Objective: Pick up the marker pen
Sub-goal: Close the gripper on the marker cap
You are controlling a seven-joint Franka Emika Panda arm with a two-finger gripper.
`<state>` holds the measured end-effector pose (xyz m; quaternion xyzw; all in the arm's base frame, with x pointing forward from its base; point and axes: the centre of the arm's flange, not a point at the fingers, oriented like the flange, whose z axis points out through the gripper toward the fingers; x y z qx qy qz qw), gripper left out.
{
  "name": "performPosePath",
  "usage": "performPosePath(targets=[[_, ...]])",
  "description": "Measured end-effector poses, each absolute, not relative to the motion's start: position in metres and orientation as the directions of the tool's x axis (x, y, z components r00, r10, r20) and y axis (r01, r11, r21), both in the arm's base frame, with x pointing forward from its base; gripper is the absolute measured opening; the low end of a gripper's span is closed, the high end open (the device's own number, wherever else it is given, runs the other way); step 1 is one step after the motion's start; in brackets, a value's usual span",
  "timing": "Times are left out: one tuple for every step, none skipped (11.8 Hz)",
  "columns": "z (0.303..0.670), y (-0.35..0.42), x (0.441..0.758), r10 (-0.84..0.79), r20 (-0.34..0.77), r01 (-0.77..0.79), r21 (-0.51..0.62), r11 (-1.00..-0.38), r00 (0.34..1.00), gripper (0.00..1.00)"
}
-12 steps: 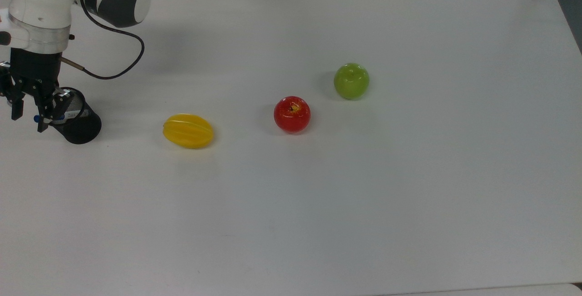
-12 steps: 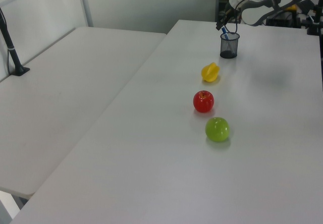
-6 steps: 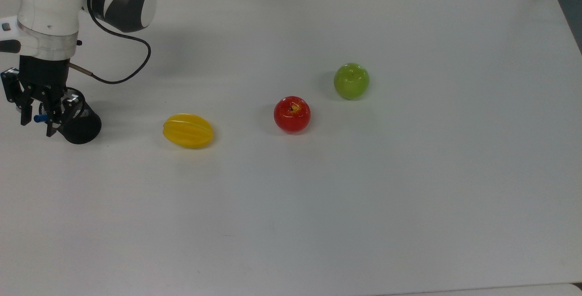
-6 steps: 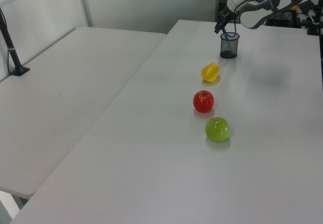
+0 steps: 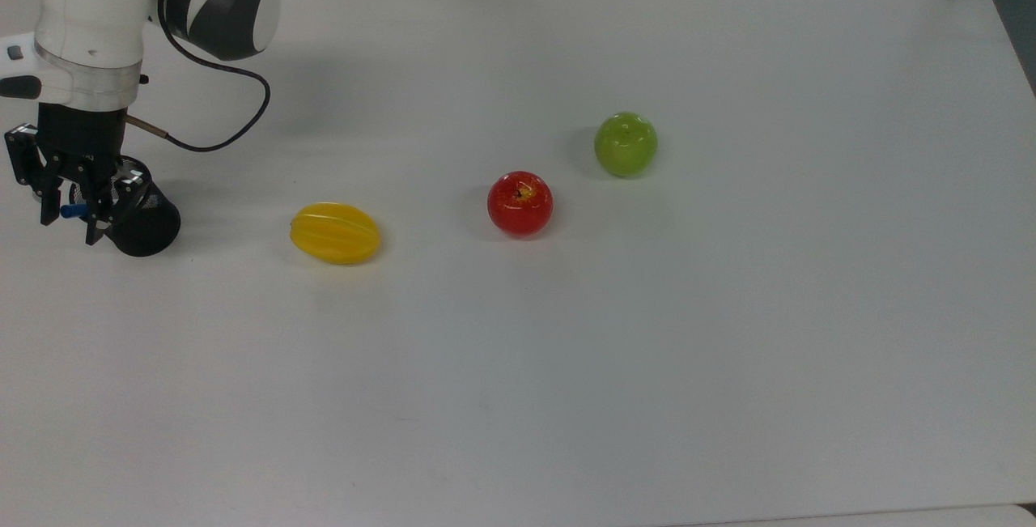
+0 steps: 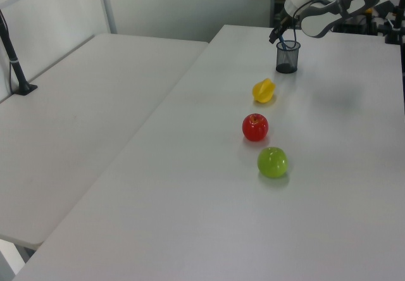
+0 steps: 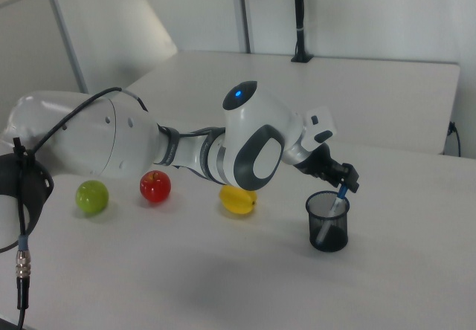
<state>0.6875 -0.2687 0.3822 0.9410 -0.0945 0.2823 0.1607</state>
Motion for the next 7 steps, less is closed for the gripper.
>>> performPosePath(targets=[[0.382, -0.2686, 0.6875, -0.087, 0.561, -0.268, 0.249, -0.931, 0.823, 0.5], [0.382, -0.2686, 0.6875, -0.087, 0.561, -0.268, 0.249, -0.931, 0.823, 0.48], [0.3821, -0.2686, 0.6875, -0.087, 0.562, -0.268, 0.249, -0.931, 0.823, 0.48], [0.3823, -0.2686, 0.6875, -0.087, 0.562, -0.269, 0.249, -0.931, 0.823, 0.48], [0.3828, -0.2686, 0.6876, -0.089, 0.563, -0.27, 0.248, -0.93, 0.822, 0.49], [0.3834, -0.2687, 0.6877, -0.09, 0.564, -0.272, 0.247, -0.93, 0.821, 0.5], [0.3852, -0.2687, 0.6876, -0.091, 0.566, -0.274, 0.246, -0.93, 0.819, 0.51]])
